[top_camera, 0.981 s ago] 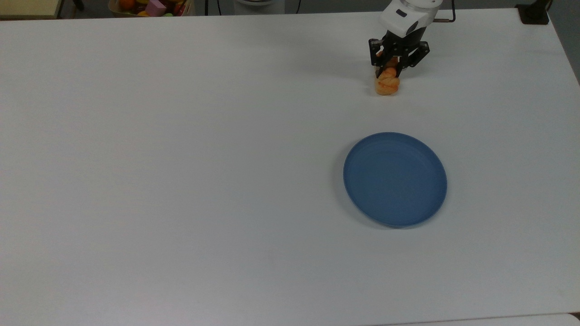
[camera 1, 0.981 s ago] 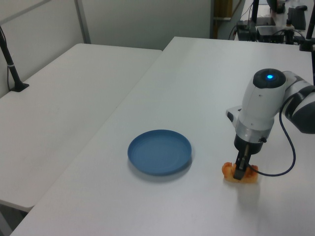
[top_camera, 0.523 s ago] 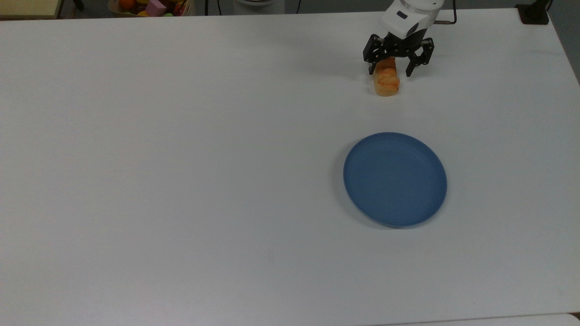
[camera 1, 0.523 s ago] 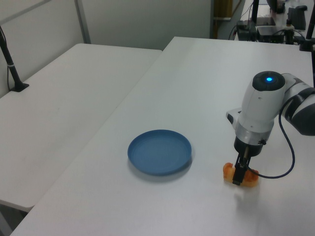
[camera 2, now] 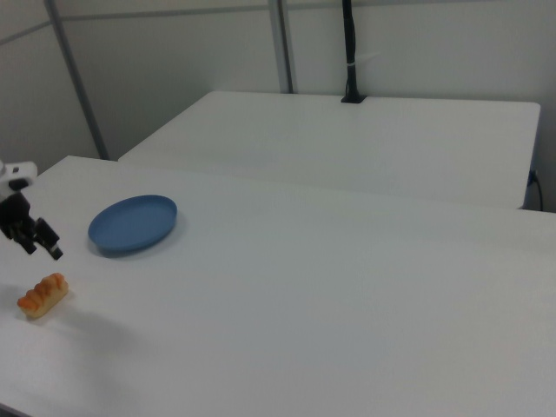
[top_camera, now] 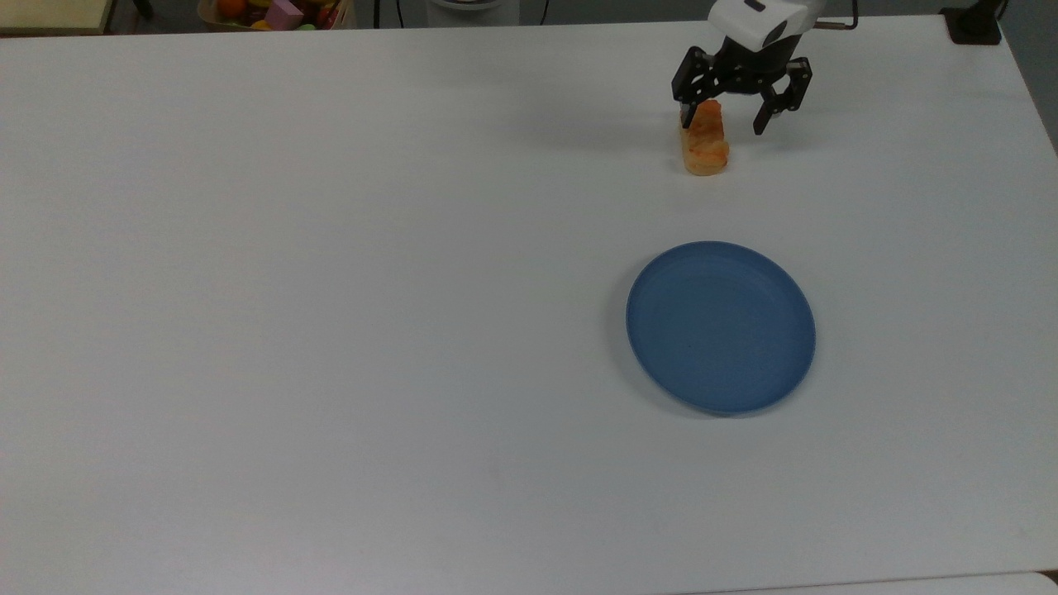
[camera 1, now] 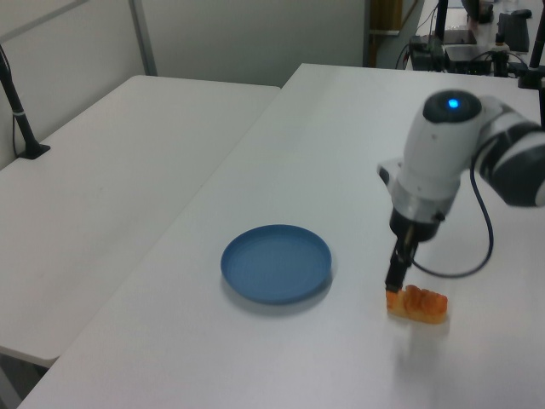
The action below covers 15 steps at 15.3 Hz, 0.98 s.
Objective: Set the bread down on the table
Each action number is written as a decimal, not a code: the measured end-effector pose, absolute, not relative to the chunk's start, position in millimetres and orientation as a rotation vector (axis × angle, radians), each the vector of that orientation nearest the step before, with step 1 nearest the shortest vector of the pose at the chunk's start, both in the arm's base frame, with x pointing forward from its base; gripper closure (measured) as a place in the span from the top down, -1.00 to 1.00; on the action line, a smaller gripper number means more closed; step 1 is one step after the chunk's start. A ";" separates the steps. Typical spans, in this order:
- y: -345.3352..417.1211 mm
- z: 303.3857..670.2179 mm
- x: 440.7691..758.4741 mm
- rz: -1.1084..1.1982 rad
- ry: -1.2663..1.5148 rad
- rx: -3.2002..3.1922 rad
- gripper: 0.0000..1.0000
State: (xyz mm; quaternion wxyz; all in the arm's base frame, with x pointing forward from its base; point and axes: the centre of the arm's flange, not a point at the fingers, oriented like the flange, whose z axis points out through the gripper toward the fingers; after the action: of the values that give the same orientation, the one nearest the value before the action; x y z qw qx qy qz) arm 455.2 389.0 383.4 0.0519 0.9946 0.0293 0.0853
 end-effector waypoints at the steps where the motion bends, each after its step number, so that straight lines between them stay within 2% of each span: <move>1: 383.2 399.3 464.1 0.270 0.094 3.016 1.00; 8: 281.6 513.8 546.6 0.283 0.117 3.010 1.00; 11: 228.3 546.1 562.0 0.278 0.118 3.022 1.00; 15: 144.1 580.0 563.0 0.195 0.145 3.058 1.00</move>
State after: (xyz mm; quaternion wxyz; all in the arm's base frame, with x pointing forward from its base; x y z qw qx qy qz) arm 563.0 144.1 580.0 0.0372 0.9962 0.0471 0.0635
